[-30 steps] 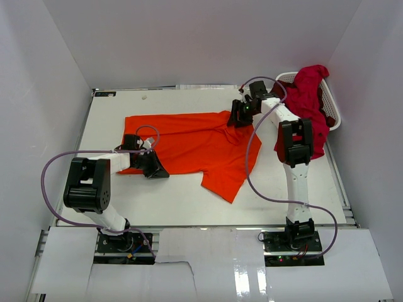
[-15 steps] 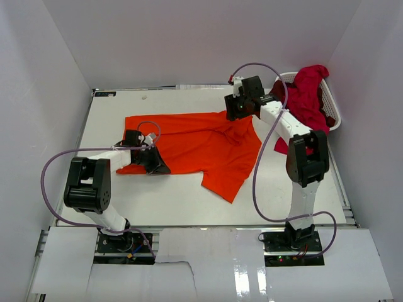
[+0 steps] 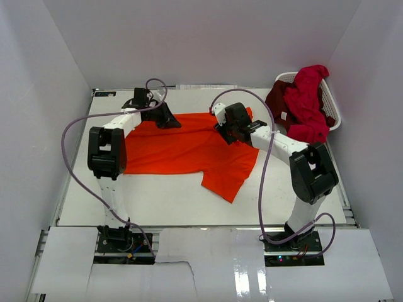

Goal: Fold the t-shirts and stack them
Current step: Grap the side of the flattened tshirt closest away from the robot with both arms

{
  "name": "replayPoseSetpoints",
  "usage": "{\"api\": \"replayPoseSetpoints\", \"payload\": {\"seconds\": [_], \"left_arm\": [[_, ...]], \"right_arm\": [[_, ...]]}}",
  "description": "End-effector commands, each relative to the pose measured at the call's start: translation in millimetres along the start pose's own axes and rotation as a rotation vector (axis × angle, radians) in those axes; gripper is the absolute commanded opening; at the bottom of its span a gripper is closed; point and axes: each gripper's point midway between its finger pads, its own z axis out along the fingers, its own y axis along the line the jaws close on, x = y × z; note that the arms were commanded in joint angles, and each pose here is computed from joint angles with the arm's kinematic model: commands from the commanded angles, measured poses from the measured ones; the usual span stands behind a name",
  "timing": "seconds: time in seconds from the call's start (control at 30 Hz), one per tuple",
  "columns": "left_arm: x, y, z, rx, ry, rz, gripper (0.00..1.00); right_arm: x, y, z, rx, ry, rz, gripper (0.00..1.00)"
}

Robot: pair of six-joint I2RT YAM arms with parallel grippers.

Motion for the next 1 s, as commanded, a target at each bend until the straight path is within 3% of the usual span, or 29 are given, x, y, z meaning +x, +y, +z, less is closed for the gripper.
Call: {"api": "replayPoseSetpoints", "payload": {"seconds": [0.0,0.03,0.1,0.23,0.4,0.73,0.97], "left_arm": [[-7.6,-8.5,40.6,0.076,0.111,-0.048,0.18],[-31.1,-31.9,41.9,0.123,0.098,-0.015,0.17],[-31.5,-24.0,70.5,0.143,0.146,-0.051,0.17],[-51.5,-44.1,88.1,0.201,0.137,-0.048,0.17],[-41.7,-45.2,105.8,0.250,0.181,-0.094,0.17],[-48.8,-63.0,121.5,0.298,0.163,-0.089,0.18],[-46.5,-45.8,142.0,0.316,0.172,-0.142,0.18]], "right_arm": [[-47.4,-20.8,-17.7,0.124,-0.159,-0.096,0.46],[-51.8,-23.5,-18.7,0.137,-0.158,-0.107,0.45],[-48.8,-19.8,-12.3,0.140,-0.133,-0.122,0.40],[-56.4,-12.6,-10.4,0.171,-0.146,-0.183,0.41],[-55.8,-2.9,-4.4,0.211,-0.125,-0.298,0.42],[-45.0,6.1,26.2,0.194,-0.056,-0.356,0.40],[-35.0,3.9,45.2,0.219,-0.006,-0.378,0.37]]}}
